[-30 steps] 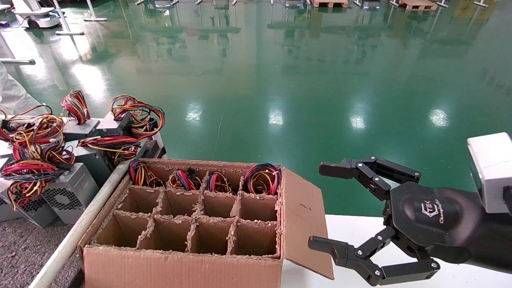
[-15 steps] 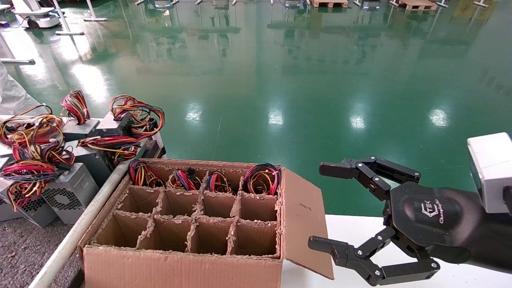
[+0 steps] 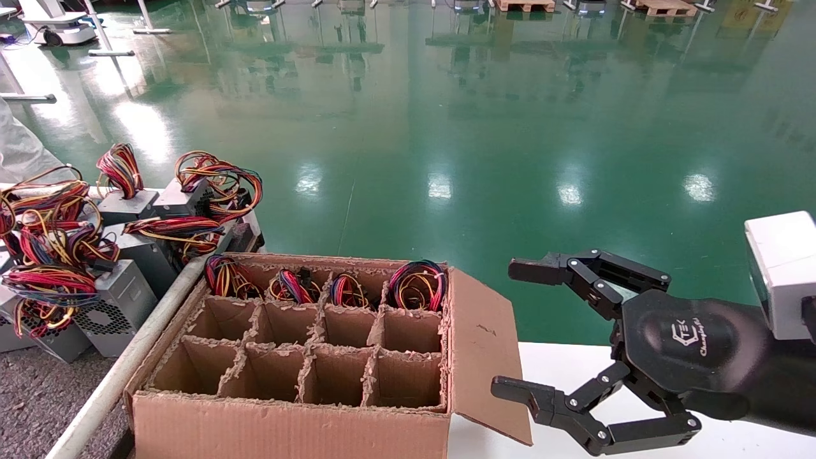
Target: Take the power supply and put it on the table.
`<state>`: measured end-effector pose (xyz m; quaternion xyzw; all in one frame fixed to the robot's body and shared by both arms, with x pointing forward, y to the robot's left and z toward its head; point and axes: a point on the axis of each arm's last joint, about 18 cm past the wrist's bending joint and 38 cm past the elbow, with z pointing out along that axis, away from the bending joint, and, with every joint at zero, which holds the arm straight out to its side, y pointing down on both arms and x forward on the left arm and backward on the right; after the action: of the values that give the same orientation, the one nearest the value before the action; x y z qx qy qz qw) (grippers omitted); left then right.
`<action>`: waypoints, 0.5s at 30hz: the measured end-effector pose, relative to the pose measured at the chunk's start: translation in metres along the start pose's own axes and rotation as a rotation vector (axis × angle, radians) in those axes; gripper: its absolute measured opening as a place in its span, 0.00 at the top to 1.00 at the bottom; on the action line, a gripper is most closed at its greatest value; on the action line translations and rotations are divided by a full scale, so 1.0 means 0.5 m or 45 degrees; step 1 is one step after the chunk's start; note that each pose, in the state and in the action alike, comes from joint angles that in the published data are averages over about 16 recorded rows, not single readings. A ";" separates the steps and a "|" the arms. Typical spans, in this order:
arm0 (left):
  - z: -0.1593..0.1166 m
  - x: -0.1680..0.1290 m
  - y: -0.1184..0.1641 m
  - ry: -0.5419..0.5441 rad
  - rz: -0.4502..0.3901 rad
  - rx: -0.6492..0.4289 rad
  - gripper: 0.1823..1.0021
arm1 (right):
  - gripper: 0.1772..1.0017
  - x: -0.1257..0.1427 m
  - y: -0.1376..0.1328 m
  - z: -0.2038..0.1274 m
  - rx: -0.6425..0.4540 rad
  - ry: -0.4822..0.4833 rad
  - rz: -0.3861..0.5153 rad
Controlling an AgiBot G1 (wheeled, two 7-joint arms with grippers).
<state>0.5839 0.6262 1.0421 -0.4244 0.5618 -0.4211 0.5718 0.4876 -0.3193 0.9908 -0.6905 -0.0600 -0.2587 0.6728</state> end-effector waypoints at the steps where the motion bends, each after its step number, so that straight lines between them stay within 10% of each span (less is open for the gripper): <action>1: -0.003 -0.001 0.001 0.004 -0.001 -0.001 0.44 | 0.00 0.000 0.000 0.000 0.000 0.000 0.000; 15: -0.042 0.001 -0.017 0.096 -0.104 0.067 0.12 | 0.00 0.000 0.000 0.000 0.000 0.000 0.000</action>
<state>0.5627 0.6232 1.0497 -0.4158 0.5539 -0.4744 0.5434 0.4876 -0.3193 0.9908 -0.6905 -0.0600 -0.2587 0.6728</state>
